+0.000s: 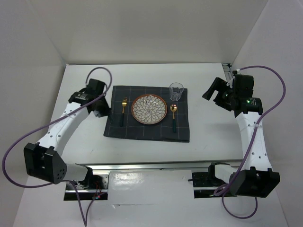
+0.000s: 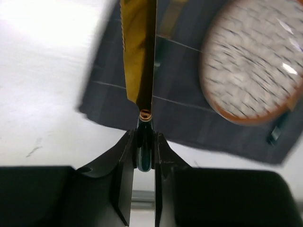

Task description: Set the dinner table for one person

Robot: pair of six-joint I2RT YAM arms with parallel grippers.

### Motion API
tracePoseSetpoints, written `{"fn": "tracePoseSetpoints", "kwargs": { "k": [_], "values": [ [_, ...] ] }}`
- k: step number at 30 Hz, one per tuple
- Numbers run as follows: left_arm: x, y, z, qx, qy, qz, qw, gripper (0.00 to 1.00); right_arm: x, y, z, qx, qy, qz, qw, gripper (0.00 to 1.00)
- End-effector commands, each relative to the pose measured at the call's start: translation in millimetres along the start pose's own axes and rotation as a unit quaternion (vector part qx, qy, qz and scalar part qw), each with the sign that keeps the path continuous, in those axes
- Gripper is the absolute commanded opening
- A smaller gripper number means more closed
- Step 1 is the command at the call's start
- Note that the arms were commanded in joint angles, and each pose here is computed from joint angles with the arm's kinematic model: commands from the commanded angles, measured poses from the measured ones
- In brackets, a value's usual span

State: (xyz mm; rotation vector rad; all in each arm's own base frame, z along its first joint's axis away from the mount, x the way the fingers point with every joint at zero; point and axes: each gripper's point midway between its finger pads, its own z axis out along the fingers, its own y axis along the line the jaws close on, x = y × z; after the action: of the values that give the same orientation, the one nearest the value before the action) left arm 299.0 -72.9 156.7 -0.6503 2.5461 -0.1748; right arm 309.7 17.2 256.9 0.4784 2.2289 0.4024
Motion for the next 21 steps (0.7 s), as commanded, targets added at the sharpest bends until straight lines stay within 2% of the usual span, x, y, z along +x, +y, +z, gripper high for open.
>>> {"fn": "tracePoseSetpoints", "kwargs": {
  "k": [1, 3, 4, 5, 8, 12, 18, 20, 21],
  "values": [
    [27, -56, -21, 0.049, 0.037, 0.105, 0.993, 0.0, -14, 6, -6, -0.004, -0.025, -0.009, 1.0, 0.95],
    [40, -99, -31, 0.09, 0.049, 0.135, 0.986, 0.0, -16, 2, -6, 0.009, -0.03, -0.008, 0.999, 0.95],
    [64, -122, -36, 0.11, 0.067, 0.157, 0.979, 0.0, -17, 2, -8, 0.01, -0.029, -0.008, 0.999, 0.95],
    [79, -139, -25, 0.112, 0.086, 0.172, 0.975, 0.0, -18, 1, -11, 0.013, -0.035, -0.009, 0.999, 0.95],
    [113, -200, -36, 0.165, 0.106, 0.198, 0.96, 0.0, -18, -2, -15, 0.023, -0.041, -0.002, 0.999, 0.95],
    [154, -268, -14, 0.186, 0.128, 0.217, 0.95, 0.0, -20, -6, -27, 0.041, -0.06, 0.013, 0.997, 0.95],
    [189, -308, 28, 0.189, 0.16, 0.201, 0.948, 0.0, -15, -12, -42, 0.06, -0.069, 0.019, 0.996, 0.95],
    [194, -325, 32, 0.212, 0.165, 0.193, 0.944, 0.0, -16, -13, -47, 0.062, -0.077, 0.018, 0.995, 0.95],
    [201, -324, 48, 0.2, 0.172, 0.195, 0.945, 0.0, -15, -14, -50, 0.066, -0.08, 0.018, 0.994, 0.95]
  ]
}}
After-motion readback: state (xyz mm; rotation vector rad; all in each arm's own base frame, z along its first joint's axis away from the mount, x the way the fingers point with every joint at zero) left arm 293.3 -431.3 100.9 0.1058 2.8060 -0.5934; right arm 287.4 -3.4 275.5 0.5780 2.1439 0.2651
